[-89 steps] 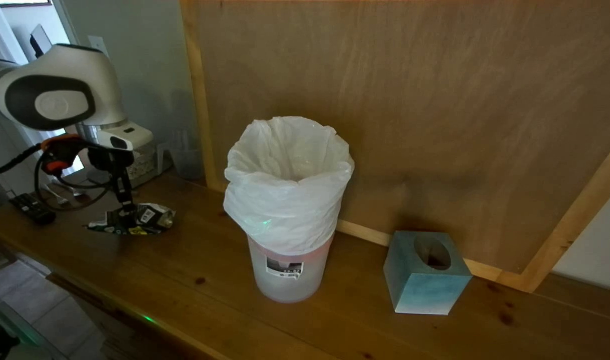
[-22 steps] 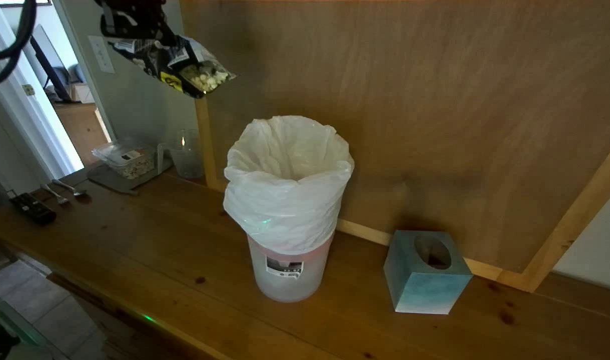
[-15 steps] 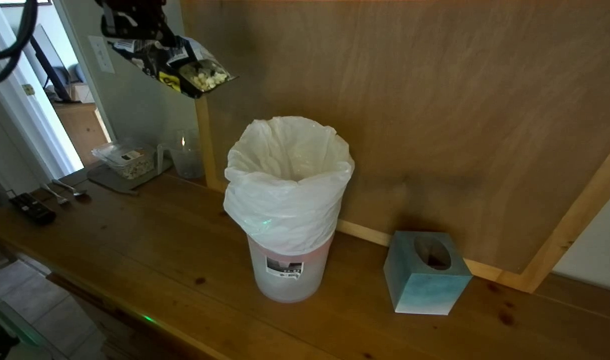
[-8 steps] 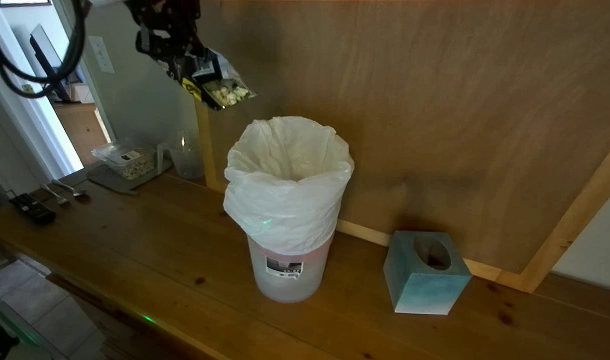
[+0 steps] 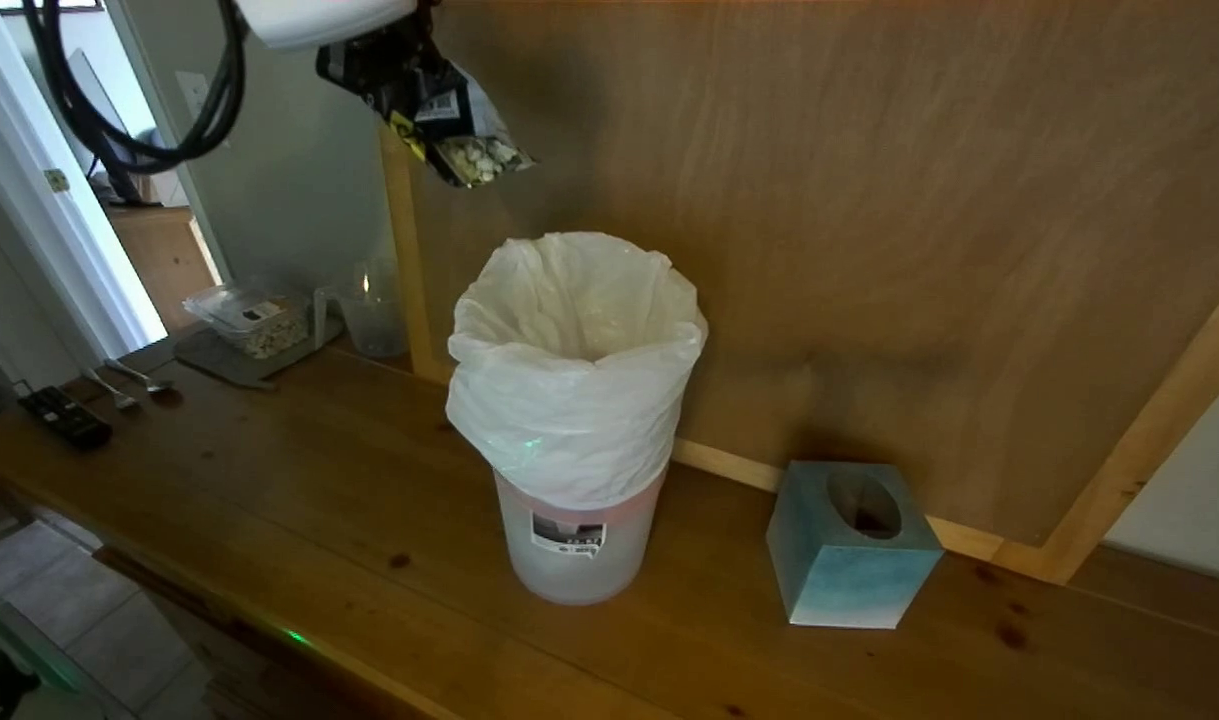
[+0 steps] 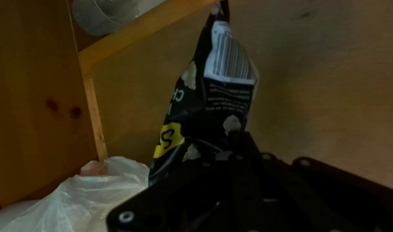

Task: Pour the contents from the black packet into the bin

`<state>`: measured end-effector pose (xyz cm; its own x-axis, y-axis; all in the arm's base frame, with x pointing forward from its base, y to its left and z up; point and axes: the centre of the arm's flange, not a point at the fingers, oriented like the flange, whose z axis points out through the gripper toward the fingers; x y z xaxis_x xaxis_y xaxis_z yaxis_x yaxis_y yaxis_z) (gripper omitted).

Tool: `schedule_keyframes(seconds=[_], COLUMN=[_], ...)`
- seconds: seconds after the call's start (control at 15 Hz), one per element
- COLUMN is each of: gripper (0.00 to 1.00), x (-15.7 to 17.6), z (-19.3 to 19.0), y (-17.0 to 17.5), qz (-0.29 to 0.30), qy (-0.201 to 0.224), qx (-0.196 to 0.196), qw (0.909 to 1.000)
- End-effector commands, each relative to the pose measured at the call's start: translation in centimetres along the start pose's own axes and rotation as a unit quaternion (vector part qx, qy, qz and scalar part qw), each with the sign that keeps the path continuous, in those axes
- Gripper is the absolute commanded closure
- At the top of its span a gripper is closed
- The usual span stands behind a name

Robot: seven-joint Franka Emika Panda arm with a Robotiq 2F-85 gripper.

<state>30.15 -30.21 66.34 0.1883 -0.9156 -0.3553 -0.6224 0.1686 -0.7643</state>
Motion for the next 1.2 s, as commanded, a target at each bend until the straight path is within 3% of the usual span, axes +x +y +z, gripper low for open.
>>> schedule_keyframes(seconds=[0.0,0.4,0.53,0.6,0.67,0.73,0.8,0.93,1.0,1.13], gripper=[1.00,1.00,1.00,1.00,1.00,1.00,1.00,1.00,1.00,1.00], x=[1.9,4.3,4.3,4.8,5.1,5.0,5.4,5.6,5.4,5.7], z=[-0.5,-0.1,-0.1,0.2,0.0,-0.3,0.0,0.0,-0.3,-0.2], y=[-0.9,-0.5,-0.3,-0.3,-0.4,-0.3,-0.4,-0.3,-0.3,-0.4], qz=[0.026,0.098,0.091,0.101,0.110,0.099,0.106,0.102,0.102,0.101], qy=[-0.031,-0.026,-0.047,-0.021,-0.024,-0.059,-0.024,-0.020,-0.039,-0.020], qx=[0.025,0.045,0.047,0.049,0.054,0.057,0.067,0.065,0.062,0.060], qw=[0.9989,0.9939,0.9937,0.9935,0.9922,0.9917,0.9919,0.9925,0.9921,0.9928])
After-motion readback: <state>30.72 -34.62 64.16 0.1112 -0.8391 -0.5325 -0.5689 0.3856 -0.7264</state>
